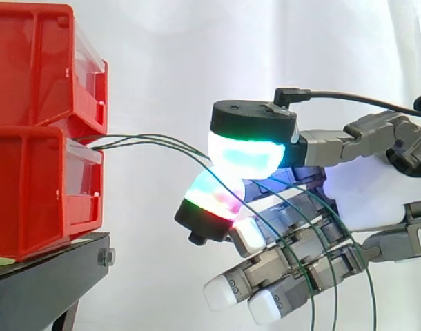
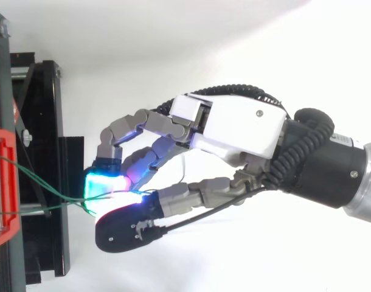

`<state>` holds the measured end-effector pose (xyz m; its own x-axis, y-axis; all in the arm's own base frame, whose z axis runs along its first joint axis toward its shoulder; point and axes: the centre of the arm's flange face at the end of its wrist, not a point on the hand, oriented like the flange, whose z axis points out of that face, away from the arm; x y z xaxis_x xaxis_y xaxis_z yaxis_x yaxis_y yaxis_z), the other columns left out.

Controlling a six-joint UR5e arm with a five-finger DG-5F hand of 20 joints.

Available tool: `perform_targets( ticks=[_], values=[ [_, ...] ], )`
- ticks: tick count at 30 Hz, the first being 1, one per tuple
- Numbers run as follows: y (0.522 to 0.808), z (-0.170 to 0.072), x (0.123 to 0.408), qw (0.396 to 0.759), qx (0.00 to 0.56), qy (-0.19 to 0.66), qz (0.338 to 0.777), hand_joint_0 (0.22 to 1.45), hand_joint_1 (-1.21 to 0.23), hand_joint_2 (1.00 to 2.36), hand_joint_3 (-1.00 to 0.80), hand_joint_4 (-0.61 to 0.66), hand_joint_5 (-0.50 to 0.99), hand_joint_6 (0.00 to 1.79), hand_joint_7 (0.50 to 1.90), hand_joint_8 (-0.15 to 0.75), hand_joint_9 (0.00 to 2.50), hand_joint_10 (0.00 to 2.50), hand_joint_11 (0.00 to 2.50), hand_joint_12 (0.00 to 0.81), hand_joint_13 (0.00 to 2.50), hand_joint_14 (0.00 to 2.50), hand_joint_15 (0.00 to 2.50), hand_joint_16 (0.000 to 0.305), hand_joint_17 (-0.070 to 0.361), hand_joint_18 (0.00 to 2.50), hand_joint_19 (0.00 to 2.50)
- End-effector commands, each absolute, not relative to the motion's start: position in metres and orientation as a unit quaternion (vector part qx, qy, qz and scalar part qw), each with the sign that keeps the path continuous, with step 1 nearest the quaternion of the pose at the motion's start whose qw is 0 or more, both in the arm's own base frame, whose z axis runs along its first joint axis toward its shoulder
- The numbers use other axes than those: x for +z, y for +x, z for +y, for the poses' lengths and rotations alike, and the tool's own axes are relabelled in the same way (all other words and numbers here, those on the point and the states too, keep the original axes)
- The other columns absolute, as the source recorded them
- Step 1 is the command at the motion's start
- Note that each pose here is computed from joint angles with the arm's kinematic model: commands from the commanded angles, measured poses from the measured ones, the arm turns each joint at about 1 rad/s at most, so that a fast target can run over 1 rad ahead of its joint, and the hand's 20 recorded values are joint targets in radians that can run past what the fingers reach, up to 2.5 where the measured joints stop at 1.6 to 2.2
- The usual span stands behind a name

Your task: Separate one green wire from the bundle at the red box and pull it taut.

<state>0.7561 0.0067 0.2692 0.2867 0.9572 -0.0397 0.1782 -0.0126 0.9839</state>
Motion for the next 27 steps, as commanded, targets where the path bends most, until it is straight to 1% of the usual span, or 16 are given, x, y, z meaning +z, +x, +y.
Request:
perform_targets(
  ticks=[1, 3, 4, 5, 6, 7, 8, 10, 14, 17, 18, 19, 20, 22, 25, 27],
  values=[
    [0.756, 0.007, 0.27, 0.524, 0.372, 0.607, 0.467, 0.71, -0.86, 1.0, -0.49, 0.05, -0.18, 0.91, 1.05, 0.256, 0.94, 0.02, 0.72, 0.351, 0.71, 0.01, 0.32, 0.048, 0.108, 0.69, 0.38],
    [0.756, 0.007, 0.27, 0.524, 0.373, 0.608, 0.466, 0.7, -0.86, 1.0, -0.5, 0.07, -0.18, 0.91, 1.04, 0.253, 0.94, 0.02, 0.72, 0.349, 0.71, 0.01, 0.33, 0.048, 0.108, 0.69, 0.38],
    [0.756, 0.007, 0.269, 0.523, 0.373, 0.609, 0.466, 0.68, -0.85, 1.0, -0.5, 0.1, -0.18, 0.91, 1.06, 0.252, 0.94, 0.02, 0.72, 0.348, 0.71, 0.01, 0.33, 0.048, 0.107, 0.69, 0.38],
    [0.756, 0.007, 0.269, 0.523, 0.373, 0.609, 0.466, 0.67, -0.83, 1.0, -0.5, 0.1, -0.18, 0.9, 1.06, 0.25, 0.95, 0.02, 0.73, 0.348, 0.71, 0.01, 0.33, 0.048, 0.107, 0.69, 0.39],
    [0.756, 0.007, 0.271, 0.523, 0.374, 0.609, 0.464, 0.63, -0.8, 1.0, -0.5, 0.11, -0.17, 0.9, 1.05, 0.254, 0.96, 0.02, 0.73, 0.349, 0.71, 0.01, 0.33, 0.048, 0.107, 0.69, 0.4],
    [0.756, 0.006, 0.271, 0.522, 0.375, 0.611, 0.463, 0.56, -0.73, 1.0, -0.5, 0.12, -0.17, 0.9, 1.06, 0.263, 0.98, 0.02, 0.73, 0.357, 0.72, 0.01, 0.33, 0.049, 0.109, 0.7, 0.41],
    [0.756, 0.004, 0.271, 0.522, 0.374, 0.611, 0.463, 0.55, -0.71, 1.0, -0.5, 0.13, -0.17, 0.9, 1.05, 0.264, 0.98, 0.02, 0.73, 0.363, 0.73, 0.01, 0.34, 0.049, 0.111, 0.71, 0.42],
    [0.755, 0.004, 0.27, 0.521, 0.371, 0.612, 0.465, 0.51, -0.62, 1.0, -0.5, 0.14, -0.17, 0.9, 1.04, 0.285, 1.0, 0.02, 0.72, 0.379, 0.74, 0.01, 0.34, 0.053, 0.118, 0.73, 0.42],
    [0.754, 0.003, 0.27, 0.52, 0.369, 0.613, 0.467, 0.48, -0.55, 1.0, -0.5, 0.14, -0.17, 0.89, 1.03, 0.292, 1.02, 0.02, 0.69, 0.389, 0.76, 0.01, 0.34, 0.055, 0.124, 0.75, 0.43],
    [0.753, 0.001, 0.272, 0.519, 0.369, 0.613, 0.467, 0.53, -0.59, 1.0, -0.5, 0.14, -0.16, 0.88, 1.06, 0.282, 1.02, 0.02, 0.71, 0.377, 0.75, 0.01, 0.35, 0.052, 0.116, 0.72, 0.44],
    [0.754, 0.001, 0.272, 0.519, 0.37, 0.613, 0.468, 0.56, -0.63, 1.0, -0.5, 0.13, -0.17, 0.88, 1.09, 0.28, 1.01, 0.02, 0.72, 0.369, 0.75, 0.01, 0.35, 0.05, 0.113, 0.71, 0.45],
    [0.752, 0.0, 0.275, 0.519, 0.37, 0.613, 0.468, 0.58, -0.66, 1.0, -0.44, 0.13, -0.17, 0.88, 1.1, 0.276, 1.01, 0.02, 0.72, 0.365, 0.74, 0.01, 0.35, 0.049, 0.111, 0.71, 0.45],
    [0.752, 0.0, 0.276, 0.52, 0.37, 0.612, 0.467, 0.58, -0.66, 1.01, -0.43, 0.12, -0.17, 0.88, 1.11, 0.274, 1.01, 0.02, 0.72, 0.367, 0.74, 0.01, 0.34, 0.049, 0.111, 0.71, 0.45],
    [0.751, -0.001, 0.277, 0.518, 0.368, 0.613, 0.469, 0.6, -0.72, 1.01, -0.31, 0.11, -0.17, 0.88, 1.14, 0.276, 1.01, 0.02, 0.73, 0.362, 0.74, 0.01, 0.35, 0.049, 0.111, 0.71, 0.45],
    [0.75, -0.002, 0.275, 0.516, 0.363, 0.615, 0.473, 0.6, -0.75, 1.02, -0.22, 0.07, -0.17, 0.9, 1.16, 0.276, 1.0, 0.02, 0.73, 0.363, 0.74, 0.01, 0.34, 0.049, 0.111, 0.71, 0.45],
    [0.75, -0.003, 0.276, 0.516, 0.362, 0.615, 0.472, 0.61, -0.76, 1.02, -0.2, 0.05, -0.17, 0.9, 1.16, 0.275, 0.99, 0.02, 0.73, 0.362, 0.74, 0.01, 0.35, 0.049, 0.11, 0.71, 0.44]
  ],
)
